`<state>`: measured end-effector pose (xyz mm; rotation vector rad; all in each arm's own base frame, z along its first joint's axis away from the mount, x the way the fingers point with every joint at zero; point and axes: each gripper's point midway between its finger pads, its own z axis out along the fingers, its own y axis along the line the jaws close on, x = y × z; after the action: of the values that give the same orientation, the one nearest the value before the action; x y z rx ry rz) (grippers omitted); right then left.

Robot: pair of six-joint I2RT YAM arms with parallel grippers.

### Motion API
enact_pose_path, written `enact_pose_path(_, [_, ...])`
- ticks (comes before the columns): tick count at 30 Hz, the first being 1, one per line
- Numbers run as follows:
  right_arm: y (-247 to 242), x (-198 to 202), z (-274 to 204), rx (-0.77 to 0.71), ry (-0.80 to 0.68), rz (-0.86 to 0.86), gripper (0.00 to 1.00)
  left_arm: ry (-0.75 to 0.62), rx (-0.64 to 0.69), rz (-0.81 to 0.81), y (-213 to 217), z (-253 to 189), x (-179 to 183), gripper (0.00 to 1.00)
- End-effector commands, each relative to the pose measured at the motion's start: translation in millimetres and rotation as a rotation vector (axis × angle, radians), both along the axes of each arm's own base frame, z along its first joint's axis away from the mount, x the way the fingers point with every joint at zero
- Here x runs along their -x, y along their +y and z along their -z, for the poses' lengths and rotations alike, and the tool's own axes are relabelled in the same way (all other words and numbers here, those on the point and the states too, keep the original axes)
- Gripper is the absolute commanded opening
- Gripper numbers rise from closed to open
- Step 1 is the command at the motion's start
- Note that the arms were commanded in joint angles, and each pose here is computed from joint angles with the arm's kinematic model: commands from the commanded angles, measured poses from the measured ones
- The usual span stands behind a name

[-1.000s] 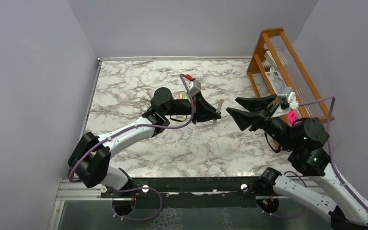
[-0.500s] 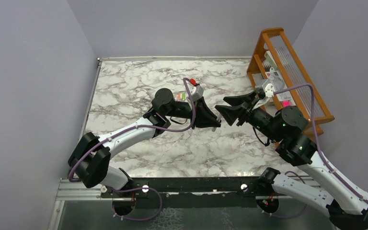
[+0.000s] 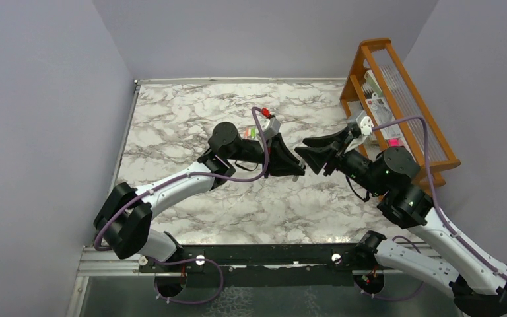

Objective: Insert the pens into the pen caps

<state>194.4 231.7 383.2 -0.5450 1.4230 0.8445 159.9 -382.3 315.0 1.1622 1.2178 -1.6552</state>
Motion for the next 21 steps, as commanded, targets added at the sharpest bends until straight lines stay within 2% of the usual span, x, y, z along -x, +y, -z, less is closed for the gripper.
enact_pose_path(1, [5, 3, 2, -0.012, 0.002, -0.027, 0.34, -0.073, 0.069, 0.04, 2, -30, 9, 0.0])
enact_pose_path(3, [4, 3, 2, -0.013, 0.004, -0.025, 0.29, -0.073, 0.07, 0.042, 1, -30, 10, 0.0])
enact_pose_path(7, [4, 4, 2, -0.015, 0.002, -0.024, 0.02, -0.068, 0.069, 0.041, 1, -28, 9, 0.0])
enact_pose_path(16, [4, 6, 13, 0.008, 0.034, -0.036, 0.01, -0.092, 0.106, 0.027, -7, -46, 0, 0.0])
enact_pose_path(21, [8, 10, 25, -0.008, 0.083, -0.056, 0.01, -0.109, 0.157, -0.041, -13, -67, -13, 0.0])
